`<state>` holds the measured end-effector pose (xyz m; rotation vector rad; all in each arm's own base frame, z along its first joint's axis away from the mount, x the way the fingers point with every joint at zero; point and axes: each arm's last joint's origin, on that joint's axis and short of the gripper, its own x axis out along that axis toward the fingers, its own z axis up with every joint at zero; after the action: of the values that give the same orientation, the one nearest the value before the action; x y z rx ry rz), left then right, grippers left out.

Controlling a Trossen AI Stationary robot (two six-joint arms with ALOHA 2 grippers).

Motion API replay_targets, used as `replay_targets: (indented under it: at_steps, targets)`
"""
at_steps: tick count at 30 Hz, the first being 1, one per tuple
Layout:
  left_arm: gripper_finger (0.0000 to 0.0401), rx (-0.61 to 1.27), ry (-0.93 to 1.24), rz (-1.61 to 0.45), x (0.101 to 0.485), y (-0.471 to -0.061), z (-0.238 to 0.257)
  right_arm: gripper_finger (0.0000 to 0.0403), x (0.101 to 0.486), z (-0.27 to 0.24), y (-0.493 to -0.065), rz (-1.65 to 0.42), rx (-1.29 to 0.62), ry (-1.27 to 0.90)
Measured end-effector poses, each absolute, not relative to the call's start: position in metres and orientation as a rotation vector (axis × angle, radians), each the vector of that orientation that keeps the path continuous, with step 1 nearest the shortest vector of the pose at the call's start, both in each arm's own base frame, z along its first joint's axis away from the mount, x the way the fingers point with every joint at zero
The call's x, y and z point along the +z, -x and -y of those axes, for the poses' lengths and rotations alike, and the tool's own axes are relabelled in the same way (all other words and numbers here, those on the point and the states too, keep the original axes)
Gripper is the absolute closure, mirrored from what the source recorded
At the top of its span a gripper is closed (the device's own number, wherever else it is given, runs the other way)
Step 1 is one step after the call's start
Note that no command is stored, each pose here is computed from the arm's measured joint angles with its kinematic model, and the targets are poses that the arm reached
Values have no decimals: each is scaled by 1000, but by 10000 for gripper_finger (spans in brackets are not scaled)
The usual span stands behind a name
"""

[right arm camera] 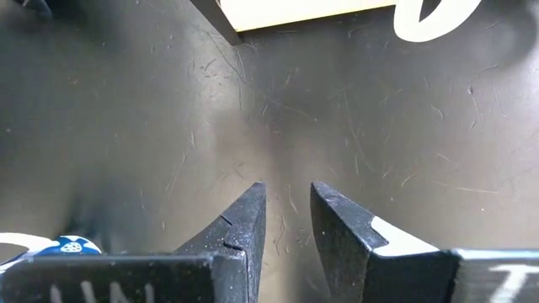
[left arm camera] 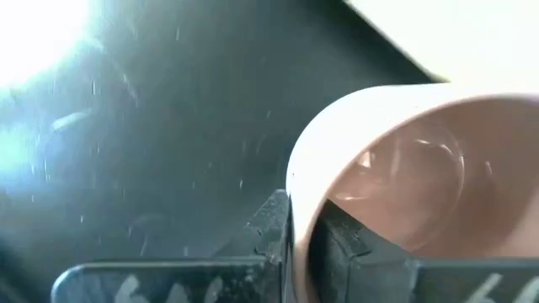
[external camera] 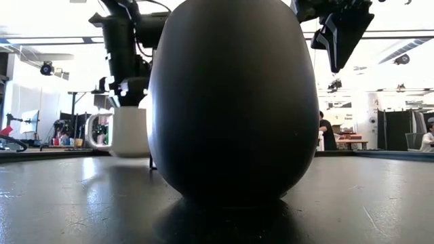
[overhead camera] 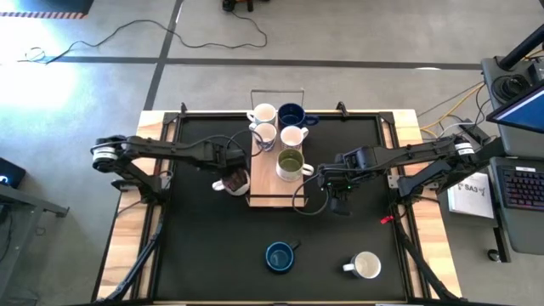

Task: Place coffee mugs
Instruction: Put the pink mug on the shelf

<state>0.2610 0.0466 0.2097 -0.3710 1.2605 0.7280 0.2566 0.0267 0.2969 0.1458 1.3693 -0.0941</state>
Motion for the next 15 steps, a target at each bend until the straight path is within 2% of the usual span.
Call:
replay_targets:
  at_steps: [15]
  targets:
    - [390, 664, 300, -1164, 246, -275, -70, 319, 297, -27, -257, -1367, -106, -162]
